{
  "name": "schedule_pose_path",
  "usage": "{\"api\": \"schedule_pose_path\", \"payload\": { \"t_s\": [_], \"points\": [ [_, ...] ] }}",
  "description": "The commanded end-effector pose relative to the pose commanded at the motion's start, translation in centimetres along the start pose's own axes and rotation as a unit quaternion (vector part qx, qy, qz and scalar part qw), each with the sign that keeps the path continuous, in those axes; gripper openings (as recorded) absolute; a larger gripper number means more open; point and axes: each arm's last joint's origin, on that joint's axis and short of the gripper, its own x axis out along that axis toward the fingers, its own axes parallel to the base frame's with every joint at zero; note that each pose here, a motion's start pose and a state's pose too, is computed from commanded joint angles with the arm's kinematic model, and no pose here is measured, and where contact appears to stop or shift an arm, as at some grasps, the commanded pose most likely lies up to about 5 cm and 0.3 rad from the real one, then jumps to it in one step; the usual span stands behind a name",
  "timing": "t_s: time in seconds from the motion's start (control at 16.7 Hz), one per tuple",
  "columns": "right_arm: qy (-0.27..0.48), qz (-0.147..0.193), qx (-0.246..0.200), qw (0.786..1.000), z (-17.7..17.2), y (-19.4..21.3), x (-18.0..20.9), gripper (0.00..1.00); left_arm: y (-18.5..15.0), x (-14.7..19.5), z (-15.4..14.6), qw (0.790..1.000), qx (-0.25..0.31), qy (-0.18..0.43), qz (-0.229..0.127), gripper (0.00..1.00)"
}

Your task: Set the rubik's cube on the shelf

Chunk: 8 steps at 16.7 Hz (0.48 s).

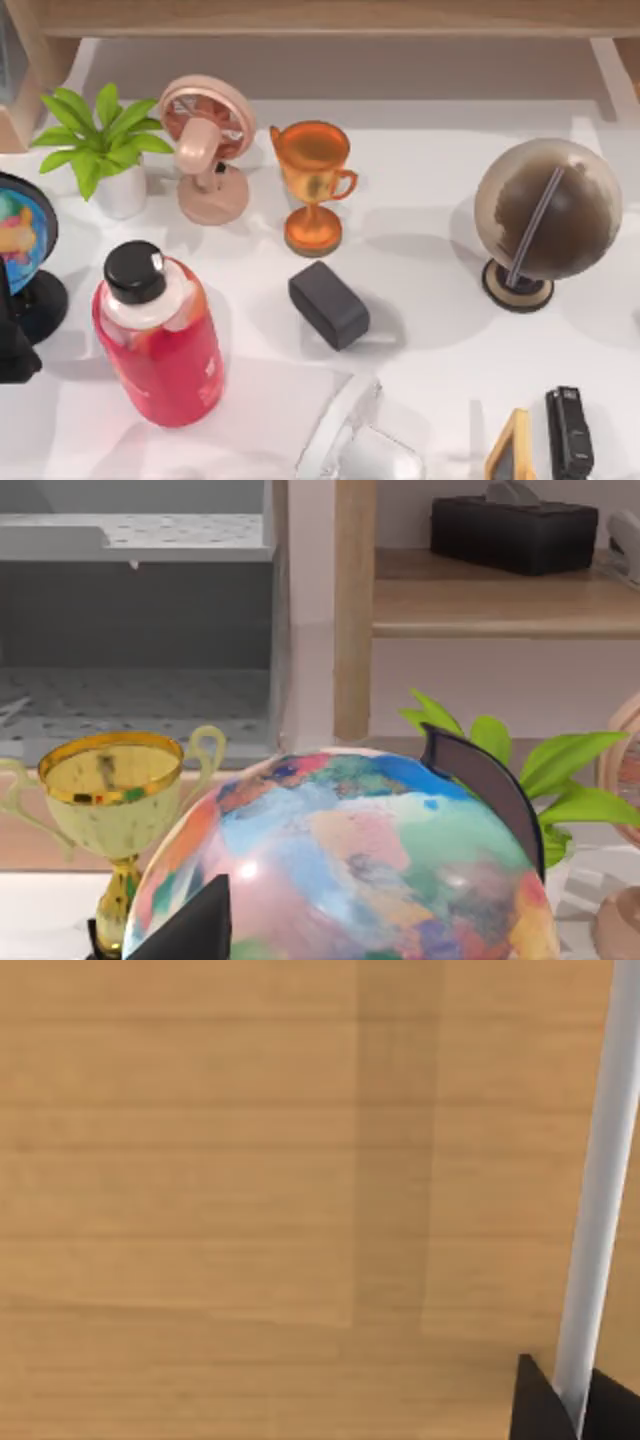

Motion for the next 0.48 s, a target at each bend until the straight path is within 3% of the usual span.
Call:
{"api": "schedule_pose_path", "payload": {
  "t_s": [0.48],
  "points": [
    [0.001, -0.002, -0.001, 1.000, -0.04, -0.02, -1.15, 0.00, 0.00, 0.00, 0.00, 1.000, 0.000, 0.000, 0.000, 1.00]
  ]
}}
